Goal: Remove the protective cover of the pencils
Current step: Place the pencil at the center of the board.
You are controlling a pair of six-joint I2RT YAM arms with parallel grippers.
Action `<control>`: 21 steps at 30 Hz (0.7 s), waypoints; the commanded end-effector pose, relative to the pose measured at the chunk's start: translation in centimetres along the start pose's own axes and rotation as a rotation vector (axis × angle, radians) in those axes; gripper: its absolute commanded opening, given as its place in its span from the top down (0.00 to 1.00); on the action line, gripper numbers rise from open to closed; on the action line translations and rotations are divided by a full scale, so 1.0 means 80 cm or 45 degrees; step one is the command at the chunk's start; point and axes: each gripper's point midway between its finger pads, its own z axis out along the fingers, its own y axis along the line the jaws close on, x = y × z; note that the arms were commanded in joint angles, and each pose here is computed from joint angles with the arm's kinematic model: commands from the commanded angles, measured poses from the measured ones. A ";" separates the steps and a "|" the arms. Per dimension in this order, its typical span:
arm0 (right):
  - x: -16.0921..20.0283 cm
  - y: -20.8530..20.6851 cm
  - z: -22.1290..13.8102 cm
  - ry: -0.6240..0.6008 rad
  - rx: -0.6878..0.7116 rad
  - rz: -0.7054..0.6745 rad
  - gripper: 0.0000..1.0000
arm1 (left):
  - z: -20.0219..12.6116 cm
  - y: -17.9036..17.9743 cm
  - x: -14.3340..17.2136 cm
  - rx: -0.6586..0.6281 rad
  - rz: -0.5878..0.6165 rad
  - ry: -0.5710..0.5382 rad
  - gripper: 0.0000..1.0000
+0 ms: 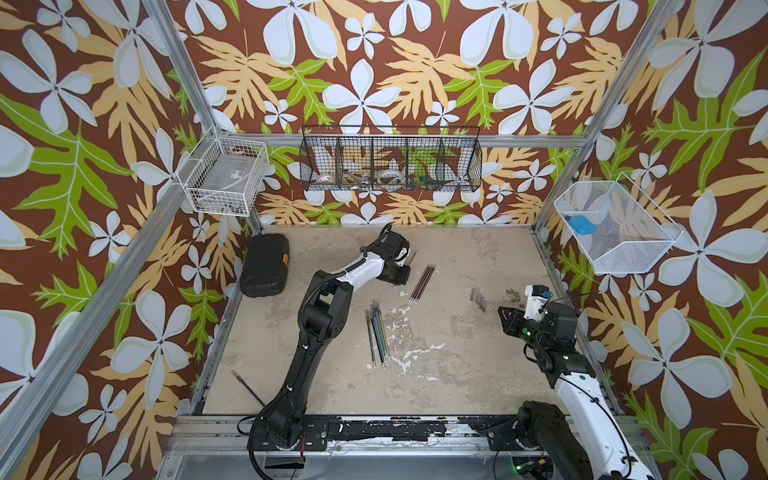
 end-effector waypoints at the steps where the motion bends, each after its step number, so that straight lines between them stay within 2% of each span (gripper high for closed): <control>1: -0.004 -0.003 0.000 -0.019 0.018 -0.002 0.75 | 0.000 -0.017 0.011 0.056 0.003 0.036 0.95; 7: -0.004 -0.003 0.000 -0.020 0.018 -0.002 0.75 | 0.005 -0.032 0.021 0.070 0.027 0.056 0.87; 9: -0.003 -0.003 0.001 -0.018 0.017 -0.002 0.75 | 0.005 -0.032 0.022 0.065 0.026 0.056 0.79; 13: -0.003 -0.003 0.001 -0.016 0.016 -0.001 0.75 | 0.003 -0.031 0.020 0.048 0.029 0.049 0.72; 21: -0.003 -0.002 0.001 -0.015 0.012 -0.001 0.75 | -0.012 -0.040 0.010 0.084 0.019 0.020 0.71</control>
